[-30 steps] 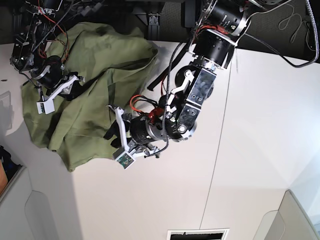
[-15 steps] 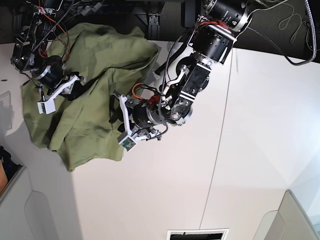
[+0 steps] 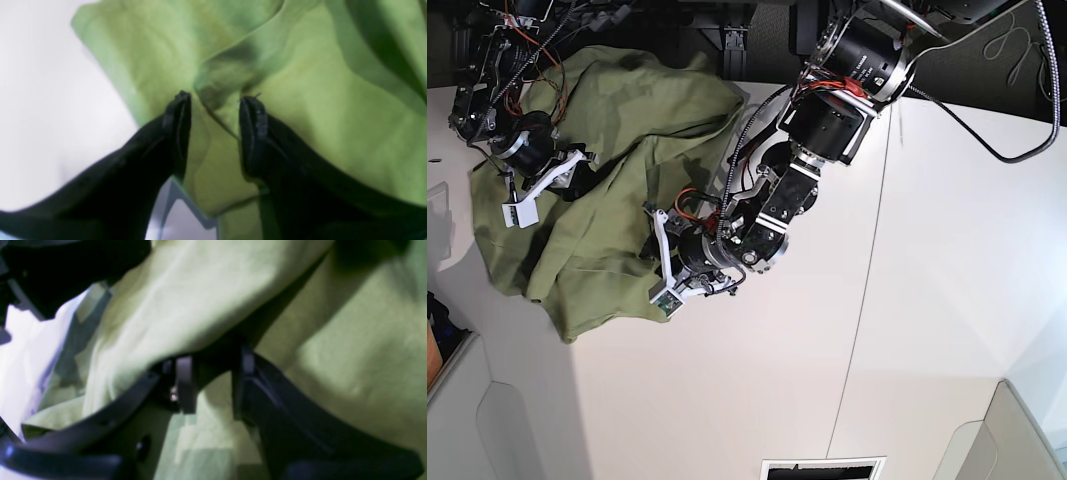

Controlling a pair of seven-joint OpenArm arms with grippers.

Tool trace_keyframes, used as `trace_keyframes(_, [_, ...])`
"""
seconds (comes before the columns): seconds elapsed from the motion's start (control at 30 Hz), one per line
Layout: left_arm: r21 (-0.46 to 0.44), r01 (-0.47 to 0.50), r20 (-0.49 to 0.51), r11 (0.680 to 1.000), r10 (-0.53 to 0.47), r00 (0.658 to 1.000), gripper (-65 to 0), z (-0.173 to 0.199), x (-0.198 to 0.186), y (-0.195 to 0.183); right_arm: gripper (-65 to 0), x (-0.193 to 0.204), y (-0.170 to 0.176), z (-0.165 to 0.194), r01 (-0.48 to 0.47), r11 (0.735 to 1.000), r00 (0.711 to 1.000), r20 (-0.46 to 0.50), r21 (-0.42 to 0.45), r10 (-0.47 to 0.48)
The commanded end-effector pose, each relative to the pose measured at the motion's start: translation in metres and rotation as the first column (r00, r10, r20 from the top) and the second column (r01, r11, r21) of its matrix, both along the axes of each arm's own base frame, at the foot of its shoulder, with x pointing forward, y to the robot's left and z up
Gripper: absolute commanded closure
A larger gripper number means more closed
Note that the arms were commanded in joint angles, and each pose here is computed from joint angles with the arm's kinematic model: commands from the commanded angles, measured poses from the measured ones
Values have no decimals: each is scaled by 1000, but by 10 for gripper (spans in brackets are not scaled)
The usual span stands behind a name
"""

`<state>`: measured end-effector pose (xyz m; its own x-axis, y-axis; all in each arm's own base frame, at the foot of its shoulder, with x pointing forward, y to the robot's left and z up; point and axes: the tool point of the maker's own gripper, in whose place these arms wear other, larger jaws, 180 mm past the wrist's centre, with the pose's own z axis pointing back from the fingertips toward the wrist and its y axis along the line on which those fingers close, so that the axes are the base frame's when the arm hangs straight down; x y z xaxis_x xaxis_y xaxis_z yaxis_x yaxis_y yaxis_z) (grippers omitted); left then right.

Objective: Layout the t-shirt on the table in an organized manner, then fold the t-shirt properly
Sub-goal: 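Reach the left gripper into the shirt middle and grasp the fabric, then drag the grasped fabric away from the right gripper to stretch the shirt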

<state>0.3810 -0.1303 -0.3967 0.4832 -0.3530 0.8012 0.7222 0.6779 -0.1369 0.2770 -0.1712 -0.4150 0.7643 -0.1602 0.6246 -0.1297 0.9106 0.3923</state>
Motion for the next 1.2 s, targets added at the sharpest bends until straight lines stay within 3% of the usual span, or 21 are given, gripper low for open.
trace_keyframes(0.0, [-37,0,54,999,2,999,-272,22,13,-8,-185,0,-4,1,-2,1000,1000,-7,-17,2])
trace_keyframes(0.27, [-22,39,60,999,-38,997,-265,20,6,-16,-185,2,0,5,2,1000,1000,6,13,-2])
trace_keyframes(0.33, [-12,68,70,998,-67,995,-204,19,0,-23,-185,2,-1,5,2,1000,1000,7,13,-2])
trace_keyframes(0.47, [41,109,105,993,-112,988,-12,17,-3,-27,-185,3,-1,5,3,1000,1000,9,14,-3])
trace_keyframes(0.5, [40,108,112,993,-112,987,0,19,-2,-27,-185,3,-1,5,3,1000,1000,10,14,-3])
trace_keyframes(0.73, [32,47,141,998,-51,989,0,54,30,-13,-185,2,-1,5,3,1000,1000,9,9,-3])
trace_keyframes(0.83, [-37,-5,170,999,11,985,0,90,45,-2,-185,4,-1,6,7,1000,1000,17,11,-7])
trace_keyframes(0.93, [-117,9,187,993,13,982,0,128,46,5,-185,4,-1,6,9,1000,1000,22,12,-9])
trace_keyframes(1.17, [-108,-3,188,994,24,982,0,128,52,62,-185,4,-3,5,7,1000,1000,16,-2,-7])
